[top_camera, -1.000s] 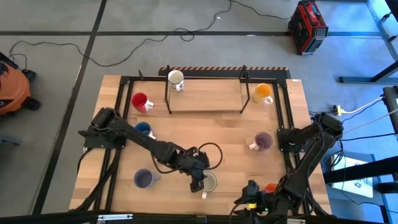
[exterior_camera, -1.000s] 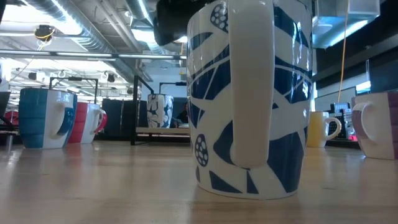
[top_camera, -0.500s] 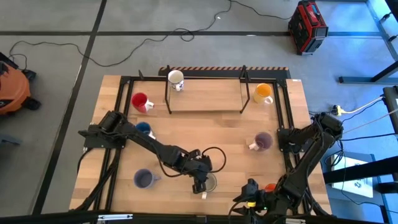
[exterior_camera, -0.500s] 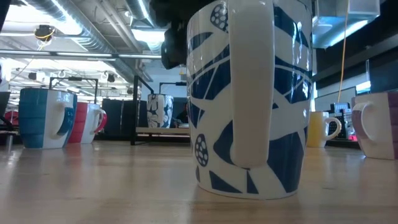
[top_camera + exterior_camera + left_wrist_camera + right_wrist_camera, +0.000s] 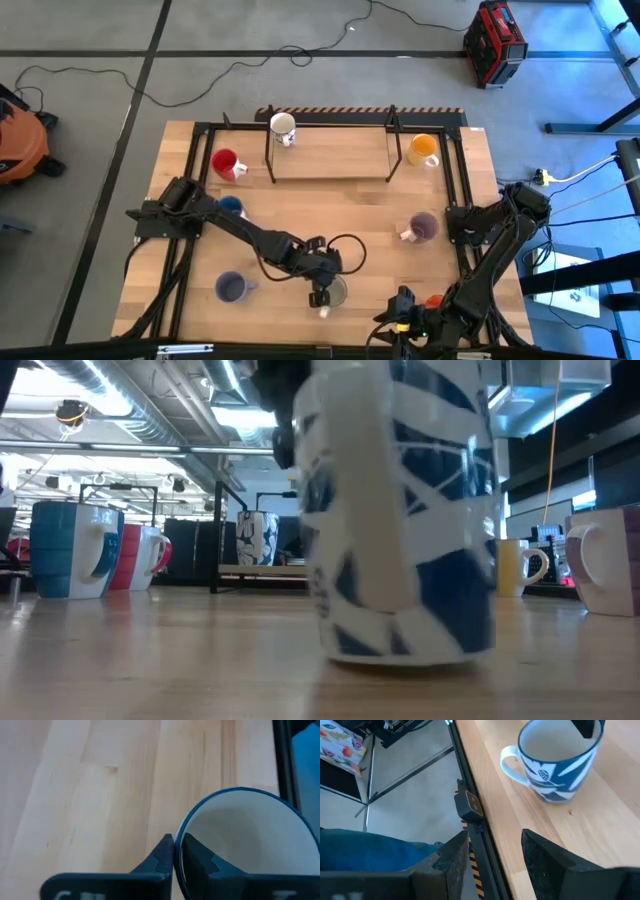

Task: Place coffee mugs
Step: Put the blue patterned mug on the shelf

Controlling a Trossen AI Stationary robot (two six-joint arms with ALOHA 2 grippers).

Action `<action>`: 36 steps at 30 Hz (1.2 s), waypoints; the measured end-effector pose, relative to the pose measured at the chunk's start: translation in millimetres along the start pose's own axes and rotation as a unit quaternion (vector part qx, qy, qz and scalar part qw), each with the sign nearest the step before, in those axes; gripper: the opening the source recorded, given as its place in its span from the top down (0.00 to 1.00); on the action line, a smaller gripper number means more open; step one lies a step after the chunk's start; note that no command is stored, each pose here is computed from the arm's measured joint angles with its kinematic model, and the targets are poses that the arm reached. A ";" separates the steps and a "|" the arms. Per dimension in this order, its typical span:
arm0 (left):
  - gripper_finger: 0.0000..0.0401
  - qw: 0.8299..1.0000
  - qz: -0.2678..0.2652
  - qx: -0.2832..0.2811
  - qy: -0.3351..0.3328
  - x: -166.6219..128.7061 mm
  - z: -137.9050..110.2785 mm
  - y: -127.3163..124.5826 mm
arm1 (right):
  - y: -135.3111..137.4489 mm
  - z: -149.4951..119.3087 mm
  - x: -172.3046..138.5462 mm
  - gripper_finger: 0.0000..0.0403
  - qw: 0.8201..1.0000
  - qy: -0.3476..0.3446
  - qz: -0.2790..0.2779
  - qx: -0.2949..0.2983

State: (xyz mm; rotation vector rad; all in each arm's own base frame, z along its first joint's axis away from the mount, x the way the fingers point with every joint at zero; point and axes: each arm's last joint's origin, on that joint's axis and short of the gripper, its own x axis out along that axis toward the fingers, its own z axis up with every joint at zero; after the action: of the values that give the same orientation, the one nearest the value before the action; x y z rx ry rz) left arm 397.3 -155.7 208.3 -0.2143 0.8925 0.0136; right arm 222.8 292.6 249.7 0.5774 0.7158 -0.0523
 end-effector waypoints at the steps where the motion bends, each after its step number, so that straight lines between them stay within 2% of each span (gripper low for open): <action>1: 0.96 1.000 0.003 -0.004 -0.001 0.3 1.0 2.1 | -0.6 0.0 0.0 0.57 1.000 -0.003 -0.003 -0.002; 11: 0.96 0.993 0.070 -0.093 -0.012 2.9 18.8 47.2 | -5.0 -5.4 10.8 0.57 0.998 -0.041 -0.040 -0.017; 19: 0.95 0.985 0.106 -0.136 -0.017 4.3 30.0 82.1 | -10.6 -15.8 25.7 0.57 0.995 -0.062 -0.076 -0.026; 28: 0.85 0.986 0.106 -0.126 -0.009 4.3 30.0 84.8 | -14.1 -19.9 28.8 0.57 0.994 -0.046 -0.089 -0.038; 36: 0.74 0.988 0.079 -0.129 -0.008 -5.5 34.2 84.6 | -16.0 -20.7 28.5 0.57 0.994 -0.037 -0.096 -0.046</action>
State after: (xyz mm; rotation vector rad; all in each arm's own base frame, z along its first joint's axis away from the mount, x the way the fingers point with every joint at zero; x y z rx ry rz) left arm 411.6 -66.0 218.1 -0.3844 0.8892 0.2790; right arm 228.0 294.0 211.4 0.4144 0.6956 -0.2181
